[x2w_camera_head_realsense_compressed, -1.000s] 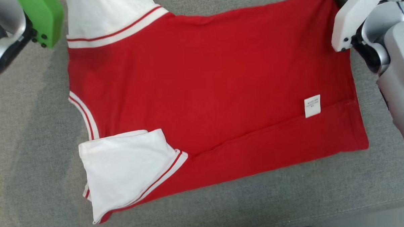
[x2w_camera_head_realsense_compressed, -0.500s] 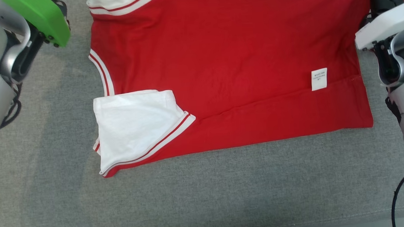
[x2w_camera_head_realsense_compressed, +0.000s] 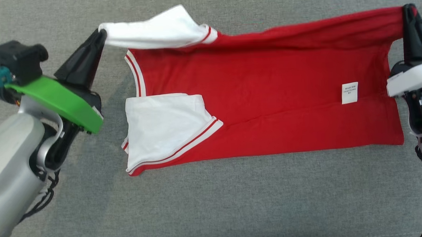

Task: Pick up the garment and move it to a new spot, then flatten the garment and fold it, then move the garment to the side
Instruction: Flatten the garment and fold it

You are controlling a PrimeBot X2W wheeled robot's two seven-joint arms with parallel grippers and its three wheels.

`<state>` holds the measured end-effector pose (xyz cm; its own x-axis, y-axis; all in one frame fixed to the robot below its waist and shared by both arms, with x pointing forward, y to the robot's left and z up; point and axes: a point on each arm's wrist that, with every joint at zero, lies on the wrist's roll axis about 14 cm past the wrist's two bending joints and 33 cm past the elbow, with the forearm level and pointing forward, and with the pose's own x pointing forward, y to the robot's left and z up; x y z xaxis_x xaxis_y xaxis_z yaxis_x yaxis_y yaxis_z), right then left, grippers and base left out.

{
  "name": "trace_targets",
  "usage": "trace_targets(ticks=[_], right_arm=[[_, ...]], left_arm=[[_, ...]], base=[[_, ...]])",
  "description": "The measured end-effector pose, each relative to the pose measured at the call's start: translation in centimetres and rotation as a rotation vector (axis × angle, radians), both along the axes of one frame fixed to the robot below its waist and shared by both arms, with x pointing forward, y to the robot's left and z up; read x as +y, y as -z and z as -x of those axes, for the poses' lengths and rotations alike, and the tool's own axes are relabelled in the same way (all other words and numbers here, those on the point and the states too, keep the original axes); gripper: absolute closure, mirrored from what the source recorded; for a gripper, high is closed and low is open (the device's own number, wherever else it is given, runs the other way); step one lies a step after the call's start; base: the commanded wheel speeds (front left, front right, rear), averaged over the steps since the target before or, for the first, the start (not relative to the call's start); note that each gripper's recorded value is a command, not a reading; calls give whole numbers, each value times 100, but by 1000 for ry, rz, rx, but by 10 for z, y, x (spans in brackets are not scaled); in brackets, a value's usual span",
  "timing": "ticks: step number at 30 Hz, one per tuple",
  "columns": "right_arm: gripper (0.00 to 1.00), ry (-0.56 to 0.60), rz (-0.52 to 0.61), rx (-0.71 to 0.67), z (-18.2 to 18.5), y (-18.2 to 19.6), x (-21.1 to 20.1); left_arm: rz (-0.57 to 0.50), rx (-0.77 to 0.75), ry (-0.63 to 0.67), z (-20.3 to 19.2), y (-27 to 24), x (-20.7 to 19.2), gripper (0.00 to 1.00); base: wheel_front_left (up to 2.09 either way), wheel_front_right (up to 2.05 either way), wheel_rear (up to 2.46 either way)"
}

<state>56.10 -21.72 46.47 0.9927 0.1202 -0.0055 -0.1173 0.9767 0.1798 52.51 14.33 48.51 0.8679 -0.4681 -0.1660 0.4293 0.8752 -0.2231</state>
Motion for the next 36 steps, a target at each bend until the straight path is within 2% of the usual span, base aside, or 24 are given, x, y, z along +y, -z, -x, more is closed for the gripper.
trace_targets(ticks=[11,29,31,33,35,36], right_arm=[[100,44,-1,62,35,33,-2],[98,77,14,37,54,28,-10],[90,82,15,39,55,29,-11],[74,87,14,49,58,32,-12],[51,94,9,54,60,34,-14],[6,99,6,58,61,35,-14]], left_arm=[[62,53,-52,52,17,-3,100],[103,90,-100,85,26,-3,100],[104,96,-101,88,28,-4,100],[110,109,-101,92,32,-6,100],[105,116,-99,96,36,-7,100],[103,120,-98,97,38,-8,100]], base=[[0,0,0],[0,0,0],[0,0,0],[0,0,0],[0,0,0],[0,0,0]])
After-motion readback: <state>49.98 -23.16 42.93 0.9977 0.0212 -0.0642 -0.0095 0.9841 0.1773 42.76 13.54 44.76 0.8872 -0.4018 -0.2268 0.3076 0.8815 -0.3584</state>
